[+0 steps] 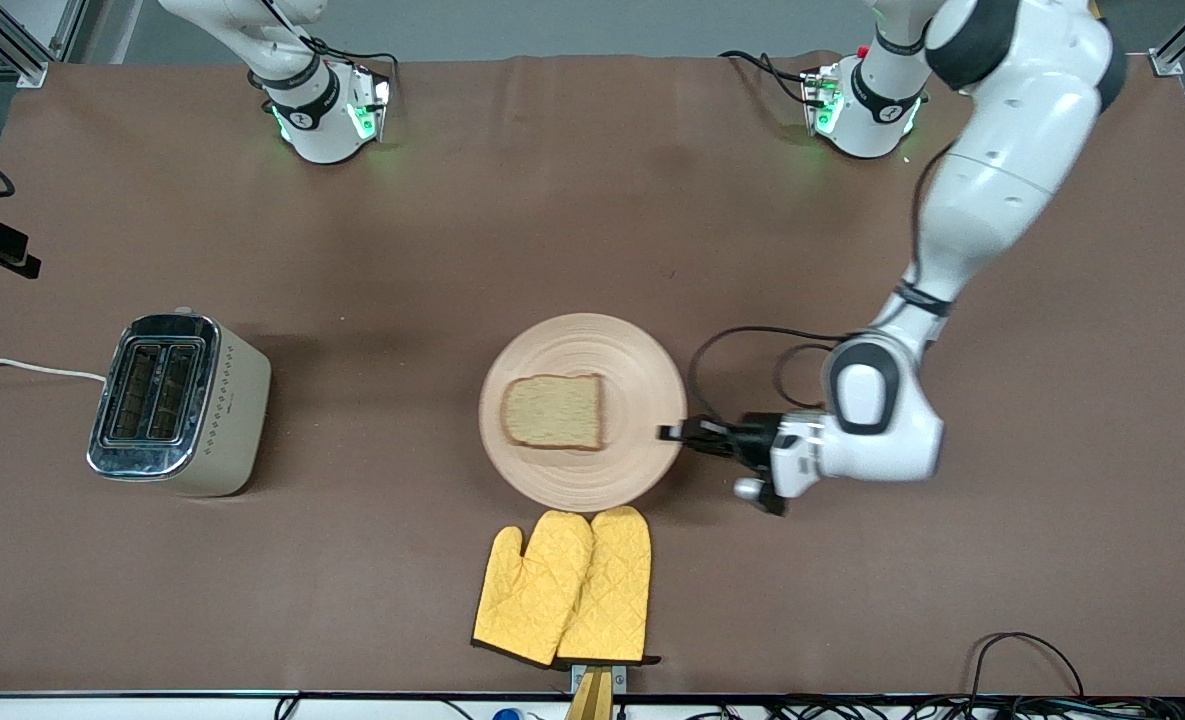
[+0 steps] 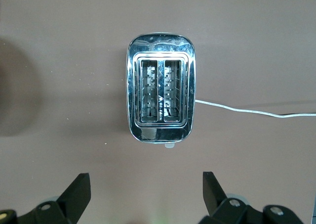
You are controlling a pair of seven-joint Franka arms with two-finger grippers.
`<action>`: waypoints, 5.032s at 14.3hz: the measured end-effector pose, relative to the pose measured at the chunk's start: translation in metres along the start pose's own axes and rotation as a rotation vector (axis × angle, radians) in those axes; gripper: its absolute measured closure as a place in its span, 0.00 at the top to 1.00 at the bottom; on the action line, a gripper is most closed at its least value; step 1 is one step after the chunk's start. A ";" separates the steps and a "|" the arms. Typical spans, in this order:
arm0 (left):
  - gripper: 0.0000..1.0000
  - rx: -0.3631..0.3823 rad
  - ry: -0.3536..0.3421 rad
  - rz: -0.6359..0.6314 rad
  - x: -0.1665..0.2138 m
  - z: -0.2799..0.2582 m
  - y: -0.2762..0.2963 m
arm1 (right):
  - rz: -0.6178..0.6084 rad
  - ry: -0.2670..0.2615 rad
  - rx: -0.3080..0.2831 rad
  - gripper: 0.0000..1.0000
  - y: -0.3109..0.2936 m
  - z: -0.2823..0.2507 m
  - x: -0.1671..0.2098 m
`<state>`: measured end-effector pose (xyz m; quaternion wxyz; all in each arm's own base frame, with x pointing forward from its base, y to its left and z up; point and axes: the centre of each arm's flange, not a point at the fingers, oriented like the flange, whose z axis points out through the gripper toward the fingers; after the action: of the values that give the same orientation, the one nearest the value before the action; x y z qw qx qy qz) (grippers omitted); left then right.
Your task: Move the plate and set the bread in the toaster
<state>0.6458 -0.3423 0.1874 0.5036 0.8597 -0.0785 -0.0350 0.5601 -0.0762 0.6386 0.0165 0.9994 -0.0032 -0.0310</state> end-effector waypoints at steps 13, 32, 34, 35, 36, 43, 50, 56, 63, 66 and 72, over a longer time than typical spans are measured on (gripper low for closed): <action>0.47 0.017 0.089 -0.121 -0.033 0.120 0.006 | 0.000 -0.002 0.000 1.00 0.000 0.000 0.000; 1.00 0.821 -0.127 0.157 0.022 -0.380 0.143 | 0.054 0.042 0.144 1.00 -0.293 0.232 0.036; 1.00 0.914 -0.080 0.097 -0.010 -0.418 0.205 | 0.057 0.046 0.137 1.00 -0.296 0.271 0.038; 1.00 0.953 -0.054 0.059 -0.026 -0.433 0.231 | 0.059 0.048 0.135 1.00 -0.297 0.287 0.039; 1.00 0.985 -0.029 0.032 -0.041 -0.445 0.252 | 0.058 0.048 0.132 1.00 -0.300 0.302 0.039; 1.00 1.035 0.047 -0.030 -0.081 -0.474 0.291 | 0.060 0.017 0.107 0.76 -0.306 0.372 0.045; 1.00 1.085 0.052 -0.015 -0.118 -0.434 0.308 | 0.059 0.003 0.101 0.30 -0.307 0.381 0.044; 1.00 1.103 0.096 -0.037 -0.165 -0.419 0.301 | 0.062 -0.014 0.092 0.27 -0.306 0.396 0.044; 1.00 1.084 0.141 -0.032 -0.175 -0.423 0.283 | 0.062 -0.005 0.093 0.22 -0.307 0.405 0.045; 1.00 1.083 0.150 -0.024 -0.174 -0.423 0.285 | 0.062 -0.002 0.094 0.22 -0.308 0.411 0.046; 1.00 1.083 0.146 -0.020 -0.173 -0.422 0.285 | 0.057 -0.004 0.096 0.03 -0.311 0.408 0.047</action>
<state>0.5055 -0.0863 0.6390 -0.0073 0.9970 -0.0417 0.0655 0.5834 0.2210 0.2184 -0.0306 0.9985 -0.0333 -0.0322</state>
